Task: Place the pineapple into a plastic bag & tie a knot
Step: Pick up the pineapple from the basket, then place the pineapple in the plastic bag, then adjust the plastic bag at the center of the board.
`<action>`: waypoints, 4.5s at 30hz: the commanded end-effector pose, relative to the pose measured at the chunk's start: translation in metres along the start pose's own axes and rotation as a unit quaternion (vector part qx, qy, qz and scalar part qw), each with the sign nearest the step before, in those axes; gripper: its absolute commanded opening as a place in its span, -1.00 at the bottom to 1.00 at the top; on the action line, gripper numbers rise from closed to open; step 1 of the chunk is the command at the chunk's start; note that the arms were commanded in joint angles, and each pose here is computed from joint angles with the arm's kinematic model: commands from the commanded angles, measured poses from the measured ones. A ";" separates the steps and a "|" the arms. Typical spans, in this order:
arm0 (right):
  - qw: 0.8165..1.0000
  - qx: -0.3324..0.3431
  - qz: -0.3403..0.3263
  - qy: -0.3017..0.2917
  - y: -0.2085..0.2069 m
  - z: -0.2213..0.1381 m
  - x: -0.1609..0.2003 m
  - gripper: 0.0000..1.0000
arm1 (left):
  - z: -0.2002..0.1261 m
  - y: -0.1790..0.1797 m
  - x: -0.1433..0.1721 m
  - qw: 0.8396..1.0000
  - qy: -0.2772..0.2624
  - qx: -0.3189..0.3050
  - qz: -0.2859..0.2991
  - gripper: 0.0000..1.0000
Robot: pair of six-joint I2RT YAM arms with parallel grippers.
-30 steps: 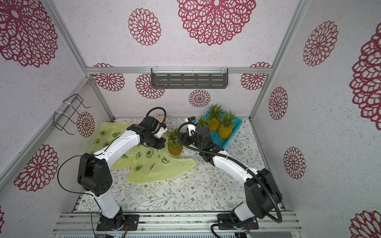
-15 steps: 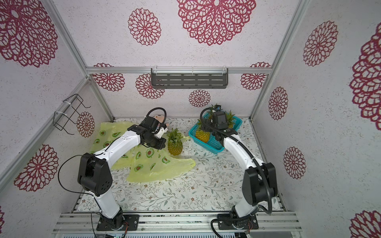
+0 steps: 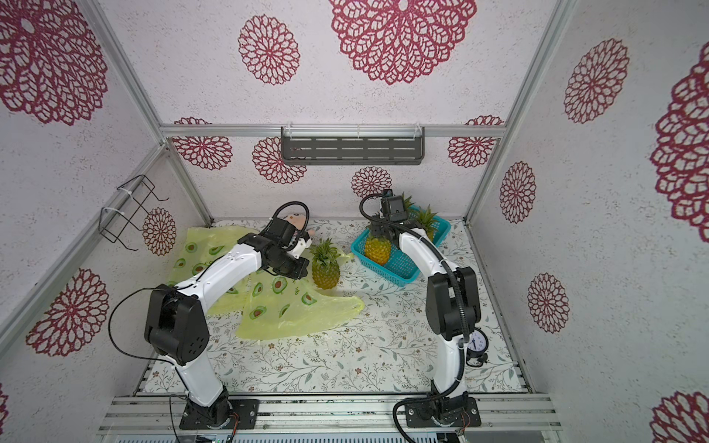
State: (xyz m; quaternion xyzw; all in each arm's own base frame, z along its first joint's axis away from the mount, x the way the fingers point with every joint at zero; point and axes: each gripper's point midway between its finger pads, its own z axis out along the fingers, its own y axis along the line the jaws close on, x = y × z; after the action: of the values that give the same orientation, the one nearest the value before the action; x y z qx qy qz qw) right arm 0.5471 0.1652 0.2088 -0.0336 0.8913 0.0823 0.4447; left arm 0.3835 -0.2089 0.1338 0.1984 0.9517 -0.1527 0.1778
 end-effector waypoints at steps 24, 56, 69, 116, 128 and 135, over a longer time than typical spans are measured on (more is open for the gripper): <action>0.946 -0.272 0.075 -0.157 0.059 -0.231 -0.013 -1.00 | -0.017 -0.005 -0.016 0.998 -0.056 0.018 -0.004 -1.00; 0.918 -0.377 -0.083 -0.092 0.235 -0.148 0.113 -1.00 | -0.028 0.015 -0.018 0.996 -0.076 0.015 -0.043 -1.00; 0.911 -0.365 -0.184 -0.047 0.272 -0.151 0.131 -0.37 | -0.068 0.042 -0.020 0.986 -0.128 -0.025 -0.102 -0.05; 0.969 -0.240 0.050 0.034 0.061 -0.078 0.076 0.43 | -0.028 -0.145 0.018 0.976 -0.023 0.094 0.197 -0.14; 0.958 -0.279 0.004 0.063 0.082 -0.059 0.081 0.32 | -0.016 -0.141 0.029 0.974 0.006 0.100 0.204 -0.56; 0.946 -0.310 -0.067 0.072 0.102 -0.058 0.090 -0.05 | -0.040 -0.121 0.032 0.980 -0.018 0.079 0.184 -1.00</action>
State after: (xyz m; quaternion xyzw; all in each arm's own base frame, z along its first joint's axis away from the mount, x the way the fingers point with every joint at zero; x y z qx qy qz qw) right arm 0.4387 0.2407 0.1713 -0.1719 0.8669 0.3200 0.3414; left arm 0.2942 -0.3042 0.1664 0.3863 0.8825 -0.1971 0.1817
